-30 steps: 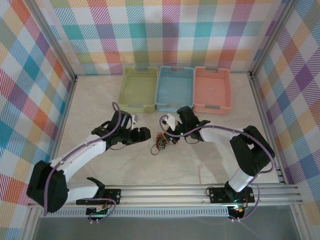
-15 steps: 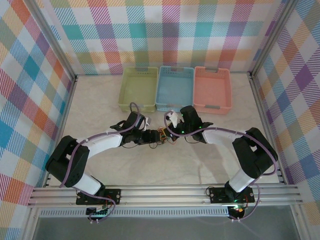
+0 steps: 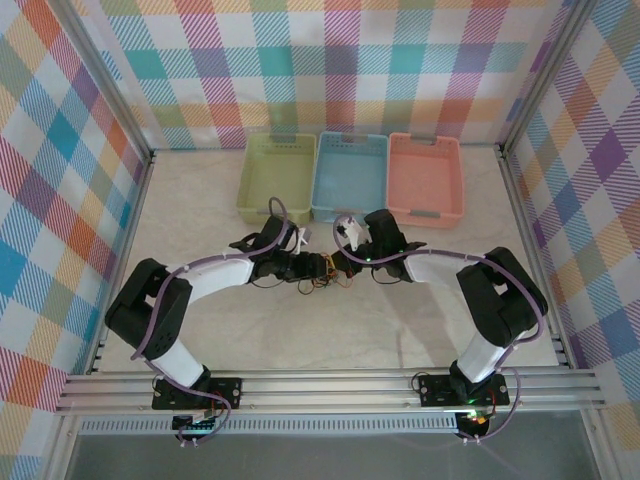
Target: Untangle the cables
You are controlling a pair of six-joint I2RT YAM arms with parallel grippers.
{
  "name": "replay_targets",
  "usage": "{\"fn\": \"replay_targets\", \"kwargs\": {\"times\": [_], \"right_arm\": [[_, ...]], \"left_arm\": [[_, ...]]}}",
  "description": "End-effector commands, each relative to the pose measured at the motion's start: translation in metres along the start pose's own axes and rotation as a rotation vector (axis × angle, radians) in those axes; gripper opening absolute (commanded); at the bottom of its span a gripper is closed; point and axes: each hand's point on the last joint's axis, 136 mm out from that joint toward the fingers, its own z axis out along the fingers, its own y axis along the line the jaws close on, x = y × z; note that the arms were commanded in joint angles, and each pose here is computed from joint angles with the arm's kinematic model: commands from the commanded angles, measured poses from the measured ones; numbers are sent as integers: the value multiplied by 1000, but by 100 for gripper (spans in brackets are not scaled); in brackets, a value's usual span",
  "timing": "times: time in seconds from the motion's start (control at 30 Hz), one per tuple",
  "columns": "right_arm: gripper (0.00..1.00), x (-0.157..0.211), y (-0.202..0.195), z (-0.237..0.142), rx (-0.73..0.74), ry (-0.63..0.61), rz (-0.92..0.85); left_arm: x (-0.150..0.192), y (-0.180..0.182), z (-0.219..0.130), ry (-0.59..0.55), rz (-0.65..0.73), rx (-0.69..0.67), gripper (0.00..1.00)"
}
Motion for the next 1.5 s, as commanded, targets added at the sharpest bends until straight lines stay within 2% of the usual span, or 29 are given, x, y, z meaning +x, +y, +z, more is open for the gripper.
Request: {"fn": "replay_targets", "kwargs": {"times": [0.0,0.17,0.23,0.43,0.87,1.13,1.47], "right_arm": [[1,-10,2,3,-30,-12,23],[5,-8,-2,3,-15,0,41],[6,-8,-4,3,-13,0,49],[7,-7,-9,3,4,4,67],[12,-9,-32,-12,119,-12,87],[6,-5,-51,-16,180,-13,156],[6,-9,-59,-25,228,-62,171]], "left_arm": [[6,-5,4,40,18,-2,48],[6,-3,6,50,16,-20,29],[6,-4,7,52,22,-22,25],[7,-4,6,49,23,-28,0],[4,10,-19,-59,14,-104,0],[-6,19,-64,-231,14,-164,0],[-13,31,-139,-523,10,-236,0]]}}
